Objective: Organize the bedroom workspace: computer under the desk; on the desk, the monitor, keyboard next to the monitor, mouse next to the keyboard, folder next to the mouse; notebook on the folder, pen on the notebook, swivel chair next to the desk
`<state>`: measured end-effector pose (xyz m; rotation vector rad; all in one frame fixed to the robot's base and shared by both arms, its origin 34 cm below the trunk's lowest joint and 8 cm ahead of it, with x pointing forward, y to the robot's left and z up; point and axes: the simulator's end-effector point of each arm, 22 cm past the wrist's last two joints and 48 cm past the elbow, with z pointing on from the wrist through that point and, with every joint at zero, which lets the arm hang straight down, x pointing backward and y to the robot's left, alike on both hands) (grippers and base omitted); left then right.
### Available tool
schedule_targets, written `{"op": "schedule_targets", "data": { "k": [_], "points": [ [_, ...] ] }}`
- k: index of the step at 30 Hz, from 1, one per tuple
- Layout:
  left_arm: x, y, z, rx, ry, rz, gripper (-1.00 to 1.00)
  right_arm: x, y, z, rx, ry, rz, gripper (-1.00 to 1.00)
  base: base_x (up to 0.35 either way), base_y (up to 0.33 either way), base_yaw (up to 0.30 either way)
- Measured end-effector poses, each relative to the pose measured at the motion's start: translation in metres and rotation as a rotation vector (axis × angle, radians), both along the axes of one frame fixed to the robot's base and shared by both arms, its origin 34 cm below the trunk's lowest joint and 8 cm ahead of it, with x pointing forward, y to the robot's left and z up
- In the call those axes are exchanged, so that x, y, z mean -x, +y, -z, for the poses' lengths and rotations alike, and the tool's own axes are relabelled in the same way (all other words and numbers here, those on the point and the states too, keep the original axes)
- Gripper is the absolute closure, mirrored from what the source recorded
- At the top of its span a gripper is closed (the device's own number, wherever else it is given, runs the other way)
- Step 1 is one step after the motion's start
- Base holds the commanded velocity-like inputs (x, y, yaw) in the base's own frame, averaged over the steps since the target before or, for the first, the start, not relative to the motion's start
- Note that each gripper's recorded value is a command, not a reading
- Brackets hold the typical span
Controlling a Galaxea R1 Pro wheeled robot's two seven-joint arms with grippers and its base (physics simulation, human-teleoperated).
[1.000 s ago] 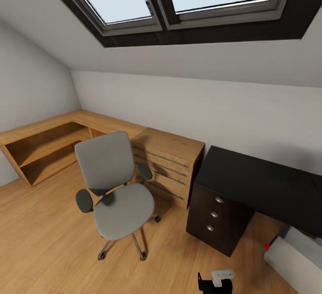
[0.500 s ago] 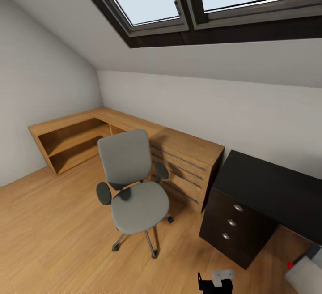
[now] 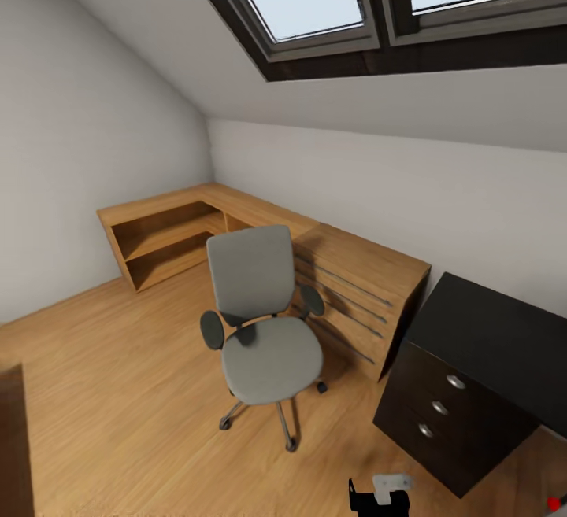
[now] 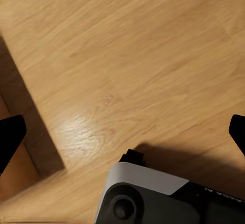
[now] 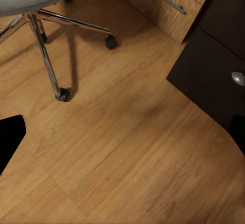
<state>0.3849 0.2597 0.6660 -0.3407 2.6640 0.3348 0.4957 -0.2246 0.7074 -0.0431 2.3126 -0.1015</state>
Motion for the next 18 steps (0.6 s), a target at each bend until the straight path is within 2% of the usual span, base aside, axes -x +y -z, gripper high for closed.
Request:
{"op": "schedule_targets", "data": {
  "k": [8,14,18],
  "points": [
    [0.003,-0.003,0.002,0.004,0.009,-0.001,-1.0,0.002,0.0,0.003,0.0,0.007,0.001,-1.0,0.0,0.0,0.243],
    [0.013,0.004,0.007,-0.014,0.032,0.001,-1.0,0.003,0.0,0.005,0.0,0.012,0.001,-1.0,0.0,0.0,0.242],
    [0.015,0.001,0.009,-0.005,0.037,0.006,-1.0,0.005,0.0,0.006,0.0,0.016,0.001,-1.0,0.0,0.0,0.242]
  ]
}}
